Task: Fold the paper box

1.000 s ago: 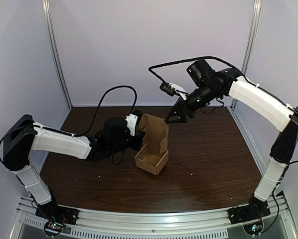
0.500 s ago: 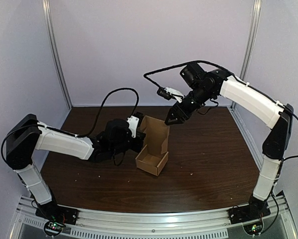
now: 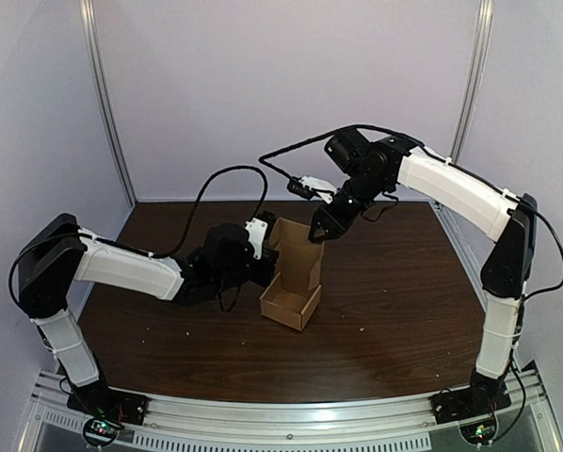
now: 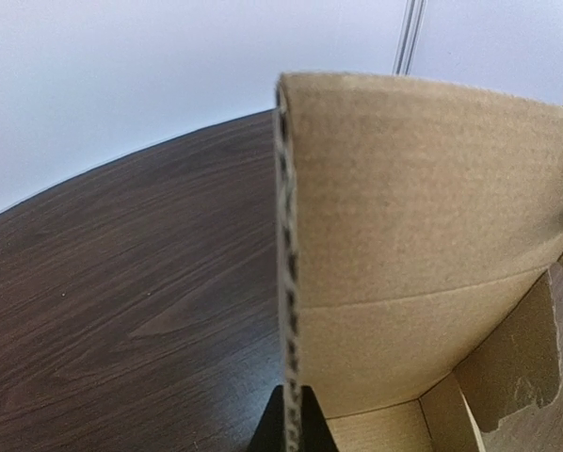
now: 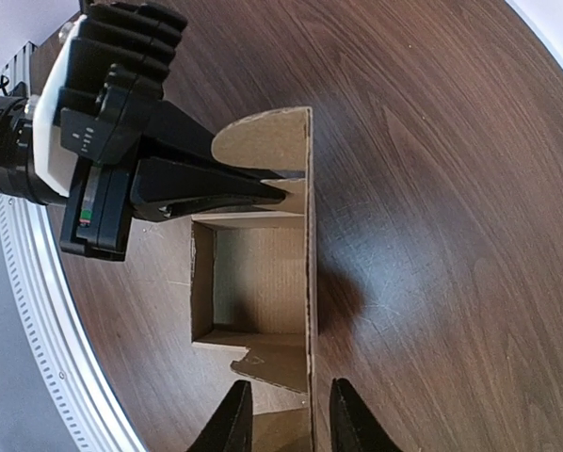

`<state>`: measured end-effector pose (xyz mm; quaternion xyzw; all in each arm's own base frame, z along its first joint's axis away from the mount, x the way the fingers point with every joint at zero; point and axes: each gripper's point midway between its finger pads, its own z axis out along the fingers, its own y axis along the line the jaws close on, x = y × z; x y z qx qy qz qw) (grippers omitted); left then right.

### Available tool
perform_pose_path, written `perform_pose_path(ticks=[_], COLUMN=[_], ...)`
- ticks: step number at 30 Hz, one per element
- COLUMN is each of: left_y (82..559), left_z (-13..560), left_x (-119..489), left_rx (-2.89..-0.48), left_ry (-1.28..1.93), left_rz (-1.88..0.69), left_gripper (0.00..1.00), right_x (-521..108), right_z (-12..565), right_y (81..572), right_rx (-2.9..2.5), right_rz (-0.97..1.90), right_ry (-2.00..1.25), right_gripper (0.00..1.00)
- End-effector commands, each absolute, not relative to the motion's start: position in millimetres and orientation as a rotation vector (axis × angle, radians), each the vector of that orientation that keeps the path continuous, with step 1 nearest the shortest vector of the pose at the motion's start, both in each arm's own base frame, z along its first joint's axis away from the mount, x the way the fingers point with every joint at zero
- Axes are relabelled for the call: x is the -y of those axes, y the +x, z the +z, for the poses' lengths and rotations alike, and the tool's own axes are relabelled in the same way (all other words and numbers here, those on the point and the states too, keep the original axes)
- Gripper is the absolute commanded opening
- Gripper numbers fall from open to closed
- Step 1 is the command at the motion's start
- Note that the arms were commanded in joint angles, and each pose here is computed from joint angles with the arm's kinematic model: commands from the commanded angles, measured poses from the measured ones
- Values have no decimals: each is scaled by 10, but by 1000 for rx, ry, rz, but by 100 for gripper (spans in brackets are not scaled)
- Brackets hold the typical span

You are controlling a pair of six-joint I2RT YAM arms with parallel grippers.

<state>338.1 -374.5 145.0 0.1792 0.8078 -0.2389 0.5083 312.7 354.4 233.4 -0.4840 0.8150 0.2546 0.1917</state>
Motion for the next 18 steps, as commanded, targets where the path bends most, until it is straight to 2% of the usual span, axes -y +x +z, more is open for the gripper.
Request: perform_pose_path(ticks=[1,4,8,13,18], left_y=[3453,3434,3384,3301,3177], left_z=[1518,1518,1489,1450,1477], left_x=[3836,3871,3910,3860,3727], left_rx=[-1915,-1913,-1920,-1939,-1925], left_ry=[424,421,424,406,387], left_rz=[-595,-602,-617,-648,-678], left_gripper=[4,4,4,11,12], right_x=[-3563,-3585,-3604,-3605,-3668], right_z=[2372,2377,2327,2279,2321], right_y=[3122,3090,3065,3036,2917], right_rx=[-2268,-2241,-2219,-2181,-2109], right_rz=[642,599,516,418,375], right_ry=[-1385,-1420,-1457,-1497,-1542], right_gripper=[24,15,9,5,3])
